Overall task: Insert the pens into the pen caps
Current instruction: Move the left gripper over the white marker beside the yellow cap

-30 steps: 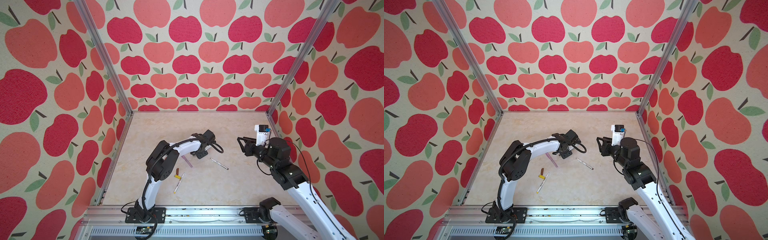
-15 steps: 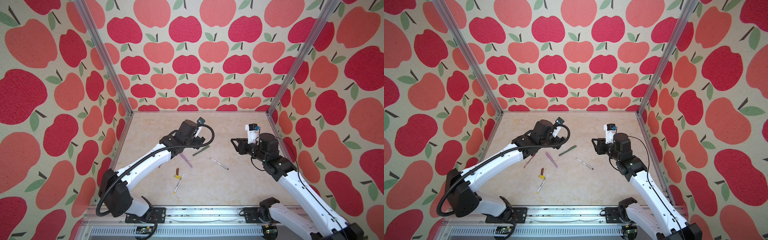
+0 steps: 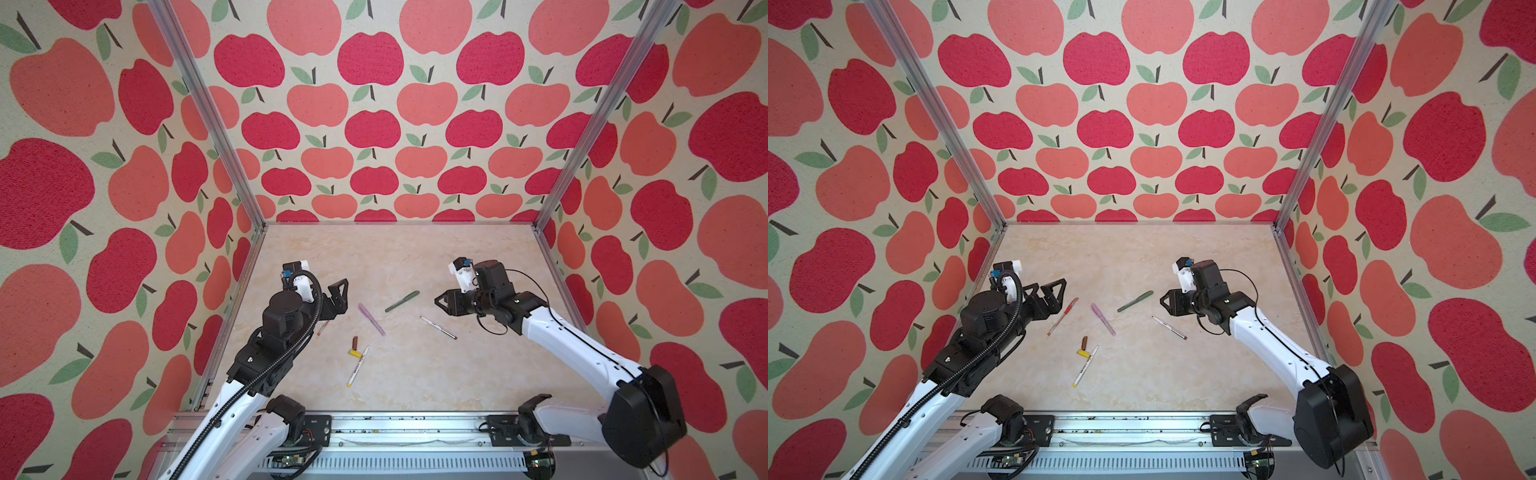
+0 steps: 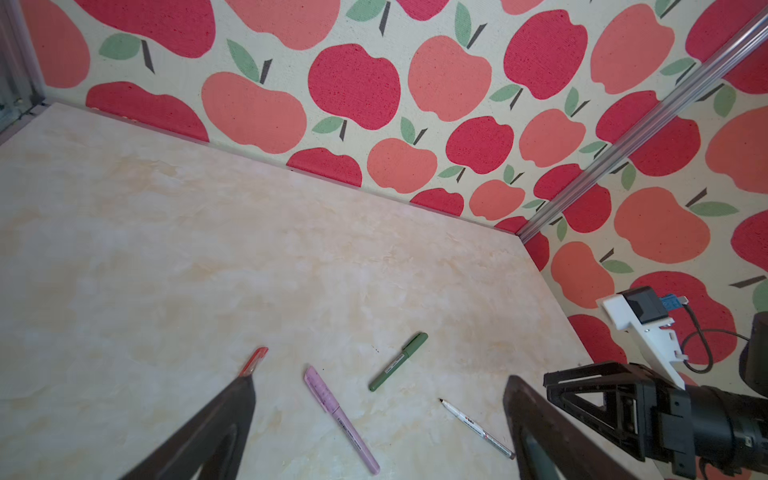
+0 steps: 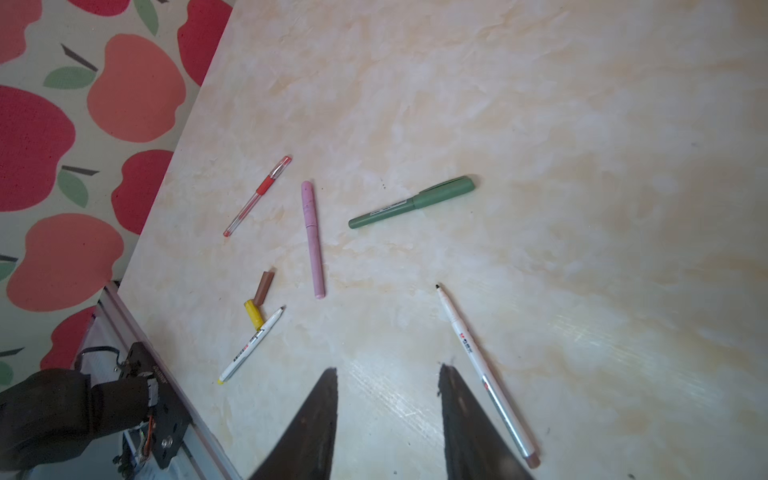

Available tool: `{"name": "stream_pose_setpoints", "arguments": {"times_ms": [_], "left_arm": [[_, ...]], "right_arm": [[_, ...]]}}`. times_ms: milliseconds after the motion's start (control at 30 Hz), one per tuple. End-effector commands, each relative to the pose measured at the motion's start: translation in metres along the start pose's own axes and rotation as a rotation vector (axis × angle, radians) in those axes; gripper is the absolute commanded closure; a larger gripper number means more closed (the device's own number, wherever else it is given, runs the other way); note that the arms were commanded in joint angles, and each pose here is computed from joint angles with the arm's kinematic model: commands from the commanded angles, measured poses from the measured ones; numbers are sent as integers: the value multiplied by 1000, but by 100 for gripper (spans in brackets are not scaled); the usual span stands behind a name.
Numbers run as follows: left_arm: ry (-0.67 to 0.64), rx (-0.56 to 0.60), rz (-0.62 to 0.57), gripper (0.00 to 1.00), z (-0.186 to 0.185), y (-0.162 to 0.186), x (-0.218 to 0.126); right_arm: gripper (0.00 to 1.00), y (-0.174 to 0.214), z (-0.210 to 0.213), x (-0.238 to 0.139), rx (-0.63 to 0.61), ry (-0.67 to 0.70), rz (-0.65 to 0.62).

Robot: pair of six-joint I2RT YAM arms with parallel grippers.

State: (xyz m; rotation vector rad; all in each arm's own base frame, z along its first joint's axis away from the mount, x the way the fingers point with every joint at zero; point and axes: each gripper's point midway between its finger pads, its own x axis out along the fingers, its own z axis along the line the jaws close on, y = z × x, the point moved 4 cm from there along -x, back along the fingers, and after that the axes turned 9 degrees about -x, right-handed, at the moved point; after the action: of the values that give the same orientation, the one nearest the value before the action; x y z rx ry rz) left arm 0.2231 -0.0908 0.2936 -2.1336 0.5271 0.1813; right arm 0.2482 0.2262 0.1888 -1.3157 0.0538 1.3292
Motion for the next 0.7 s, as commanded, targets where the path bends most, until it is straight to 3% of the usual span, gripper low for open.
{"name": "stream_pose_setpoints", "arguments": {"times_ms": [0, 133, 367, 533, 667], "left_arm": [[-285, -160, 122, 6, 50, 32, -18], [-350, -215, 154, 7, 68, 46, -50], [-213, -209, 69, 7, 71, 49, -80], [-190, -280, 289, 11, 71, 90, -68], [-158, -313, 437, 17, 68, 120, -48]], "right_arm": [[58, 5, 33, 24, -84, -48, 81], [63, 2, 77, 56, -62, -13, 116], [65, 10, 138, 108, -138, 113, 198], [65, 1, 142, 122, -64, 181, 178], [65, -14, 141, 124, -83, 176, 172]]}}
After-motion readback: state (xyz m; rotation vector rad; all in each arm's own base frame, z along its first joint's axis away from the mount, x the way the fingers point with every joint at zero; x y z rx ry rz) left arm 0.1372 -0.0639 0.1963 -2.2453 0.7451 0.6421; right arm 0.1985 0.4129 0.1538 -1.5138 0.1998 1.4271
